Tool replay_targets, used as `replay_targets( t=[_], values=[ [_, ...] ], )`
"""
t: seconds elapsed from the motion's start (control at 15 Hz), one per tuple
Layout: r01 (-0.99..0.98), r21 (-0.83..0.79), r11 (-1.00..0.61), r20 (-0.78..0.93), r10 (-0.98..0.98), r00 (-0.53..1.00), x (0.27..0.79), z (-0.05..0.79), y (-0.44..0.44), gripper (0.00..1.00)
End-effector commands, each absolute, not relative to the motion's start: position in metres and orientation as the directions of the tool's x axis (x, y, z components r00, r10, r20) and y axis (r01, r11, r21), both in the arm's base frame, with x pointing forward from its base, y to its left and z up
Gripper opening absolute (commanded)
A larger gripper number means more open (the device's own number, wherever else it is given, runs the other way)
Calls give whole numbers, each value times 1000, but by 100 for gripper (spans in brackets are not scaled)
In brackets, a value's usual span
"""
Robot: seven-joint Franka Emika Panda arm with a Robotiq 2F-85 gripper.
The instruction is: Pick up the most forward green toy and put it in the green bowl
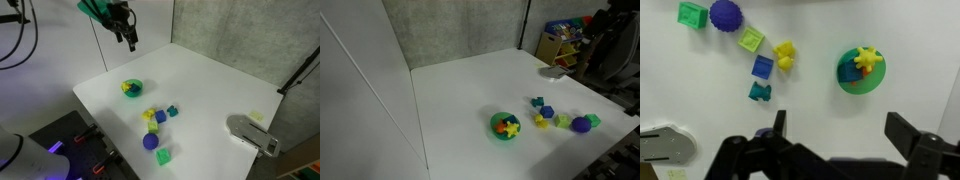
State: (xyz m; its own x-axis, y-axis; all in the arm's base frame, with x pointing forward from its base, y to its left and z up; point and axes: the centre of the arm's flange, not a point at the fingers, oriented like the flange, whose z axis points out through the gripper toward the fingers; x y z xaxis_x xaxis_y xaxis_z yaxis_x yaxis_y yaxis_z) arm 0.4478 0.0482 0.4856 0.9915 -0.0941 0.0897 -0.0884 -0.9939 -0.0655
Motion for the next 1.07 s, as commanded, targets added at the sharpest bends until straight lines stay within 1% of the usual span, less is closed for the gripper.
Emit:
replay_targets(
  t=[0.0, 0.33, 0.47, 0.67, 1.0],
  values=[
    [-176, -41, -984, 30, -177, 984, 502, 454, 33, 100],
    [-265, -31, -964, -70, -262, 963, 547, 392, -11, 100],
    [-297, -18, -955, -81, -294, 952, 562, 368, -27, 100],
    [-323, -8, -946, -80, -321, 944, 581, 334, -46, 100],
    [-363, 7, -932, -21, -363, 932, 604, 280, -62, 100]
  ],
)
